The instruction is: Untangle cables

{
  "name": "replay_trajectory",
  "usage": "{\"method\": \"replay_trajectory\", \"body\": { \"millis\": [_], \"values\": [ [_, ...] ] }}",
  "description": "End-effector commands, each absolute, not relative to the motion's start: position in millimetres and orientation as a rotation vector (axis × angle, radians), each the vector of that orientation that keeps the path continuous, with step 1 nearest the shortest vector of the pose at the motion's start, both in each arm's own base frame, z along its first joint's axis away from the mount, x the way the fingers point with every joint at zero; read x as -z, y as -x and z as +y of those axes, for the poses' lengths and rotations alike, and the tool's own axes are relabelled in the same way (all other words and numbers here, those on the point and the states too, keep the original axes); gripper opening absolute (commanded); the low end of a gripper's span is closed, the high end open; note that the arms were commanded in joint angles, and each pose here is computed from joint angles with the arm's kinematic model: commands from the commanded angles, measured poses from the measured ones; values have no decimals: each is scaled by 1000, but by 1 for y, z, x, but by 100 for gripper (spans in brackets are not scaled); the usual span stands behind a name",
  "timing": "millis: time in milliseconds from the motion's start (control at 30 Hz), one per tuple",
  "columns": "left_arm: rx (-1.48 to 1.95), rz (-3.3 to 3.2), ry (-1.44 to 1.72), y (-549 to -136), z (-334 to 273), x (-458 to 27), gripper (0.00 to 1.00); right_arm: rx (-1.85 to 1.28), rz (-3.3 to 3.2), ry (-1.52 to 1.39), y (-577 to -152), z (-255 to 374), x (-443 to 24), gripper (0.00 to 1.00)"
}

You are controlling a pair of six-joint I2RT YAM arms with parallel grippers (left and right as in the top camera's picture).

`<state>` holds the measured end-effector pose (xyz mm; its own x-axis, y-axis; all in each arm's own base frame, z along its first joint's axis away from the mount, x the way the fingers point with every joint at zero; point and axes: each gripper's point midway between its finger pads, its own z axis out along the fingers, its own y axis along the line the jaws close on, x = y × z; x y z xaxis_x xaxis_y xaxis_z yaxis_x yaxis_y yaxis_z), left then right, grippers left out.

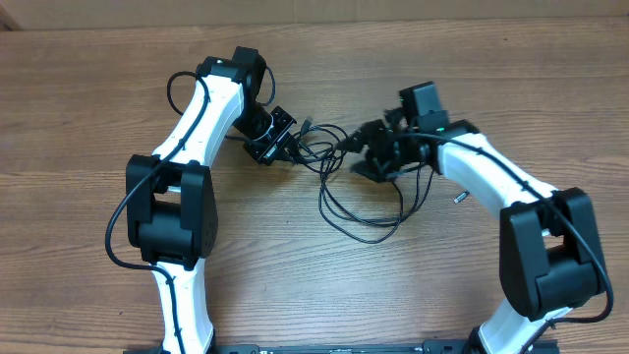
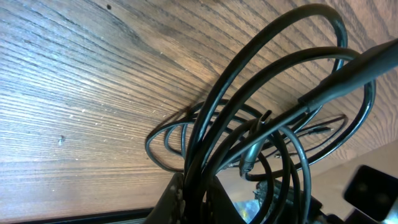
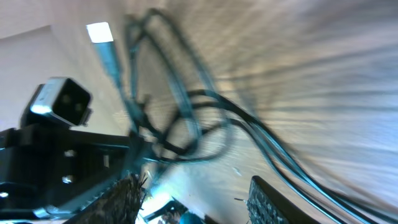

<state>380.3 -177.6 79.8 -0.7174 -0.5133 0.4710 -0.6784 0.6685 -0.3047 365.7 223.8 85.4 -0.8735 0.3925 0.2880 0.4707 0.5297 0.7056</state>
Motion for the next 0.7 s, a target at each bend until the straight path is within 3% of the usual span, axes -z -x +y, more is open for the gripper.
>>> {"method": "replay_trajectory", "body": {
  "millis": [0, 67, 233, 667],
  "values": [
    [-712, -2535, -901, -380, -182, -84, 4, 1303, -2677, 657, -361, 215, -91, 54],
    [-713, -2533, -901, -380, -182, -84, 4, 1265, -2647, 695, -356, 209, -88, 54],
    [-798, -2458, -892, -378, -193, -93, 4, 1184, -2589, 714, -337, 215, -83, 38],
    [-866, -2235, -1022, -373, -208, -111, 4, 1007, -2495, 1116, -331, 271, -73, 34]
  ]
}}
